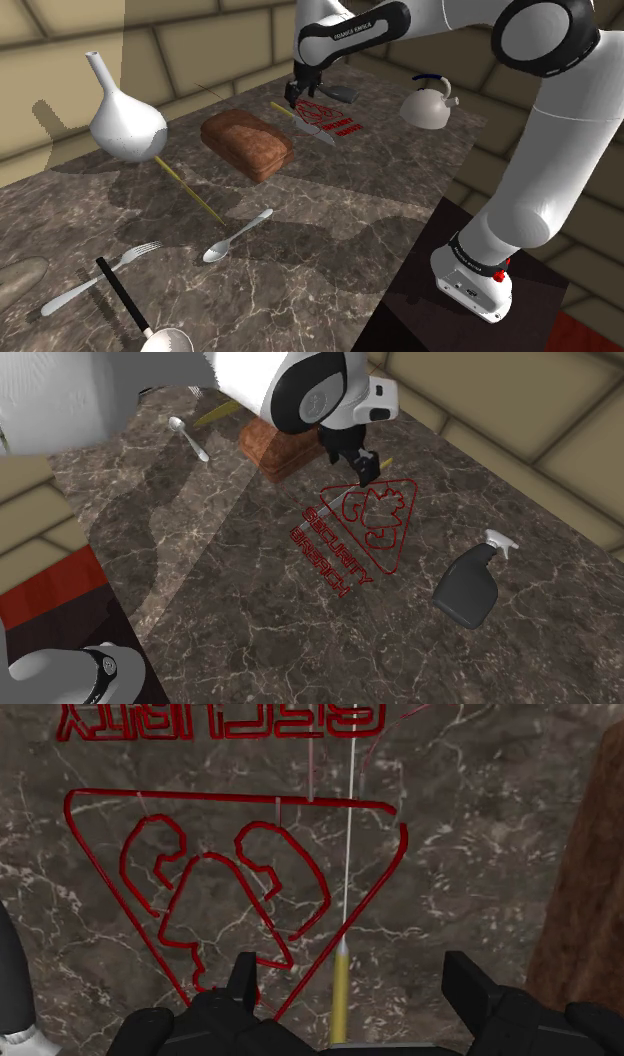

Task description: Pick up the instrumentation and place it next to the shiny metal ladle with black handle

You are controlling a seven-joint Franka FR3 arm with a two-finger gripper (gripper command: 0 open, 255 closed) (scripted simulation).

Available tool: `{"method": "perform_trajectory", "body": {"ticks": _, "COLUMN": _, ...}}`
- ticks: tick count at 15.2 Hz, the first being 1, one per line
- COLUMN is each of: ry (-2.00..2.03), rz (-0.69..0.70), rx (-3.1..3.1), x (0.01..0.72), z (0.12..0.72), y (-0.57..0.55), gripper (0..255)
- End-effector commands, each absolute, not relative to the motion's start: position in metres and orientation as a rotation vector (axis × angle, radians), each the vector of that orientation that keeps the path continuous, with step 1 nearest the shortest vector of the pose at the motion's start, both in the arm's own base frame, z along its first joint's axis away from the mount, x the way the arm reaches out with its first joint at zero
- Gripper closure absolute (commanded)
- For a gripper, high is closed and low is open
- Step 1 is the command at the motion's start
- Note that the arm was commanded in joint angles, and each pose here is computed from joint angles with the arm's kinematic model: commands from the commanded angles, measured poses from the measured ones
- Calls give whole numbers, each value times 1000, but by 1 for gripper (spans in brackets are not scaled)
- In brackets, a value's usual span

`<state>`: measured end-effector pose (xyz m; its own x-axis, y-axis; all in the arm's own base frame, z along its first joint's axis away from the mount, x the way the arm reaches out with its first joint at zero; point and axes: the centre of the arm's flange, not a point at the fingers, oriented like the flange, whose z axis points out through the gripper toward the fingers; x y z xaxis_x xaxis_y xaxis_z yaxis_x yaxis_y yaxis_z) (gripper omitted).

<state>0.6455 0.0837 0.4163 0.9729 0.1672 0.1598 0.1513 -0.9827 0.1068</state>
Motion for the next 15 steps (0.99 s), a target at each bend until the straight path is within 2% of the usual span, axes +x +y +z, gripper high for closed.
{"method": "perform_trajectory", "body": {"ticks": 1, "ry": 248, "rz": 269, "rx": 3025, "x": 668, "z": 405, "y": 88, "gripper": 0}}
{"method": "perform_trajectory", "body": {"ticks": 7, "ry": 262, "rz": 301, "rx": 3021, "x": 735, "z": 370, "y": 101, "gripper": 0}}
{"method": "perform_trajectory", "body": {"ticks": 15, "ry": 263, "rz": 303, "rx": 3021, "x": 747, "z": 330, "y": 98, "gripper": 0}}
